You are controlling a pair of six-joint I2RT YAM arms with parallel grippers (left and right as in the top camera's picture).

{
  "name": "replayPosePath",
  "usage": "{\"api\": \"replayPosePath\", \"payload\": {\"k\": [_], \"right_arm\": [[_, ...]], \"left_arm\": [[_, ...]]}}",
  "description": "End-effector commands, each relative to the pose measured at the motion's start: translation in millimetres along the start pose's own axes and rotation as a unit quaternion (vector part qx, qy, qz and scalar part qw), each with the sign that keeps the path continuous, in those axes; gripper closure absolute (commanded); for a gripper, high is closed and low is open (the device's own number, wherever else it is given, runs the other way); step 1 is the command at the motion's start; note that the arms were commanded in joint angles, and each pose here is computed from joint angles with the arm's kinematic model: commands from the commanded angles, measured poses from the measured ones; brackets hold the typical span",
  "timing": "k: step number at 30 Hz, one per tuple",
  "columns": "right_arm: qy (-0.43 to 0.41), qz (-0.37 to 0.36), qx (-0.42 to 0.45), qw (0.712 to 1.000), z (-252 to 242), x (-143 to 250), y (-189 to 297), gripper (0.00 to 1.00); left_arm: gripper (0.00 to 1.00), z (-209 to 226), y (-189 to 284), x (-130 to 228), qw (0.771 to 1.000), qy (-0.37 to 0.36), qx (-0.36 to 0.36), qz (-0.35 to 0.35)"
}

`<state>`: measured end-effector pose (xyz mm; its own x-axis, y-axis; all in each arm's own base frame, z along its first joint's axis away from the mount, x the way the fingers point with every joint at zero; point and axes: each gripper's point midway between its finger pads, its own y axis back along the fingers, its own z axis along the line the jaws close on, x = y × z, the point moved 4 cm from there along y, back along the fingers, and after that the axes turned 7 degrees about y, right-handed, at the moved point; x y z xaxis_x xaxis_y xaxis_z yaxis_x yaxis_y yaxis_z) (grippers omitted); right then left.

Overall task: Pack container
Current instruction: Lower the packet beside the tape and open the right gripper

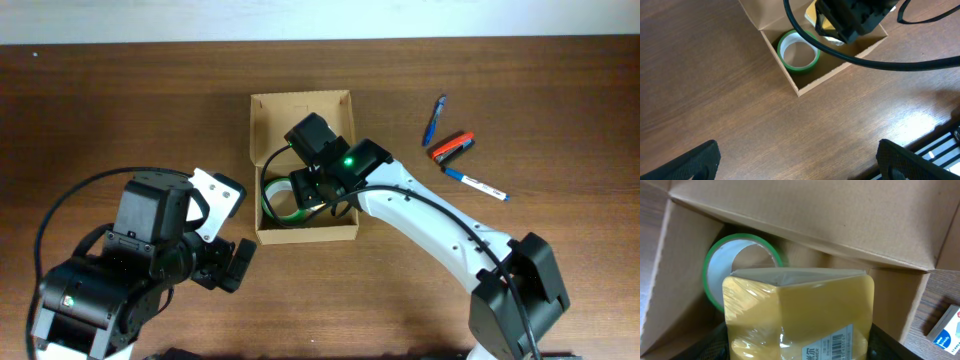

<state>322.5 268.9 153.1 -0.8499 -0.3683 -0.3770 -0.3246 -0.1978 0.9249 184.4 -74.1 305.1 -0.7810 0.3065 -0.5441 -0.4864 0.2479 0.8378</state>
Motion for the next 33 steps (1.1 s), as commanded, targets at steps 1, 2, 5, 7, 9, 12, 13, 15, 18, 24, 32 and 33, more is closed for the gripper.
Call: {"api": "replayPosePath", "payload": {"k": [1,2,5,7,9,12,13,15,18,24,32,33], "right_arm": [[-0.028,0.006,0.028,0.999,-7.9,3.1,-12.2,0.31],[-0.034,0.006,0.033,0.999,-9.5,3.2,-13.9,0.31],[-0.037,0.009,0.041,0.998,-11.1,3.9,-18.9,0.31],[-0.045,0.014,0.045,0.998,-12.1,5.6,-23.1,0.31],[-0.05,0.018,0.052,0.997,-13.4,7.4,-27.6,0.32],[-0.052,0.023,0.067,0.996,-18.1,9.0,-34.8,0.31],[-0.052,0.022,0.07,0.996,-19.0,8.8,-35.3,0.31],[-0.053,0.021,0.074,0.996,-20.8,8.2,-36.6,0.31],[-0.053,0.022,0.074,0.996,-21.1,8.3,-37.0,0.23],[-0.053,0.022,0.074,0.996,-20.8,8.3,-37.0,0.14],[-0.052,0.023,0.074,0.996,-20.6,8.9,-36.7,0.14],[-0.052,0.025,0.072,0.996,-20.2,9.4,-36.3,0.14]], "left_arm": [[0.0,-2.3,4.5,-4.0,1.0,-0.01,0.007,-0.01],[0.0,-2.3,4.5,-4.0,1.0,-0.01,0.007,-0.01],[0.0,-2.3,4.5,-4.0,1.0,-0.01,0.007,-0.01],[0.0,-2.3,4.5,-4.0,1.0,-0.01,0.007,-0.01],[0.0,-2.3,4.5,-4.0,1.0,-0.01,0.007,-0.01],[0.0,-2.3,4.5,-4.0,1.0,-0.01,0.007,-0.01],[0.0,-2.3,4.5,-4.0,1.0,-0.01,0.007,-0.01],[0.0,-2.3,4.5,-4.0,1.0,-0.01,0.007,-0.01],[0.0,-2.2,4.5,-4.0,1.0,-0.009,0.007,-0.01],[0.0,-2.3,4.5,-4.0,1.0,-0.009,0.007,-0.01],[0.0,-2.3,4.5,-4.0,1.0,-0.01,0.007,-0.01],[0.0,-2.3,4.5,-4.0,1.0,-0.01,0.007,-0.01]]}}
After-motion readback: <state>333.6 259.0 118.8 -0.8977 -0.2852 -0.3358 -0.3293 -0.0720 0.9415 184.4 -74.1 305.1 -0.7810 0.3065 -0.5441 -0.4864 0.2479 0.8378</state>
